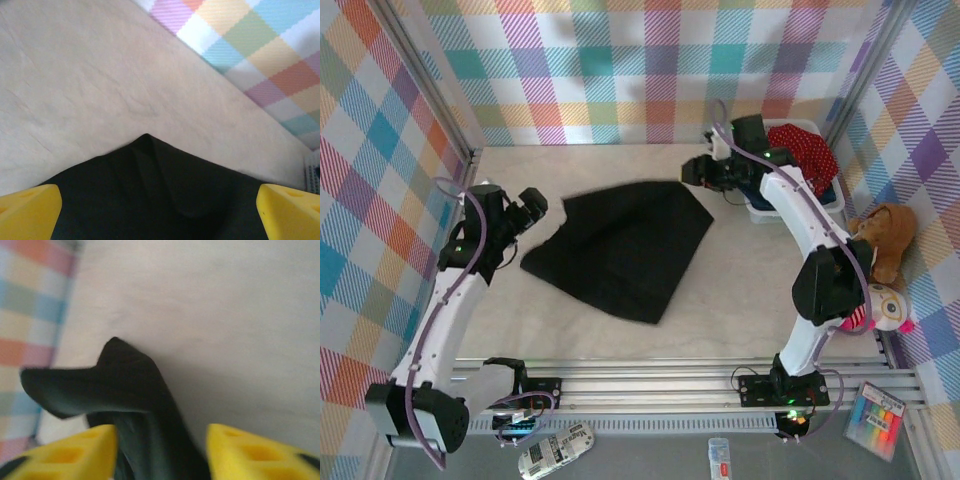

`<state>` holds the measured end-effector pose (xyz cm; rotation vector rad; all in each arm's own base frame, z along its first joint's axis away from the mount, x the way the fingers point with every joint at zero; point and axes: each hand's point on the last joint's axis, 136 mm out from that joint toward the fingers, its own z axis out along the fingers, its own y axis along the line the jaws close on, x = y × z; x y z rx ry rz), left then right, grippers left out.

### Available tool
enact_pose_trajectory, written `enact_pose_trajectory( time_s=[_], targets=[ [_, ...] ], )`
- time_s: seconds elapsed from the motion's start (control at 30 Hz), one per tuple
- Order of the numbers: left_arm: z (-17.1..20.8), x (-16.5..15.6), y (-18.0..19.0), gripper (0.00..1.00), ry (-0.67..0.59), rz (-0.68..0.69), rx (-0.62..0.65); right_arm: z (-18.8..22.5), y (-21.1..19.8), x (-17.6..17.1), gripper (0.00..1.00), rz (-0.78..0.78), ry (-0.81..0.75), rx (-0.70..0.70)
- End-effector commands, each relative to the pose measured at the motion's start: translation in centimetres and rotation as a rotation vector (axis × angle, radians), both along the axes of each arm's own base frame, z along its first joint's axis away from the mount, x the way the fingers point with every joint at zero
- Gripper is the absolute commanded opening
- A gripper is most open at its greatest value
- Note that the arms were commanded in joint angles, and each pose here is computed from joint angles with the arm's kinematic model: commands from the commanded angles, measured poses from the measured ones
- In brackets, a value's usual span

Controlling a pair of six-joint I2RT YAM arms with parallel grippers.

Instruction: Fold and stack the skirts

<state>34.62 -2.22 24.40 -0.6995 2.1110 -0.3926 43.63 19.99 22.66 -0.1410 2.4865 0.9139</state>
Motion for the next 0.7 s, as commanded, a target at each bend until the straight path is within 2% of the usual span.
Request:
enact_pose_trajectory(
  time_s=[0.0, 0.1, 0.27, 0.37, 0.47, 0.67],
  targets=[
    [-5.8, 0.3, -3.2, 1.00, 0.192, -0.096, -0.127, -2.2, -3.0, 2.1, 0.98, -0.121, -0.026, -0.090],
    [-9.1, 0.3, -4.4, 1.00, 0.311, -0.100, -0.157, -3.3, -2.3, 1.1, 0.99, -0.139, -0.002, -0.044],
    [-12.7, 0.5, -4.8, 1.00, 0.414, -0.083, -0.172, -6.3, -1.8, -1.6, 0.99, -0.233, 0.033, 0.009],
    [-14.5, 1.0, -5.0, 1.00, 0.474, -0.091, -0.164, -8.4, 1.0, -4.2, 0.99, -0.188, 0.077, 0.039],
    [-16.2, 1.8, -6.4, 1.00, 0.516, -0.131, -0.210, -10.7, 4.0, -6.8, 0.99, -0.138, 0.126, 0.004],
    [-20.0, 0.7, -8.5, 1.00, 0.619, -0.117, -0.227, -15.4, 5.7, -8.7, 0.99, -0.210, 0.247, 0.016]
  ],
)
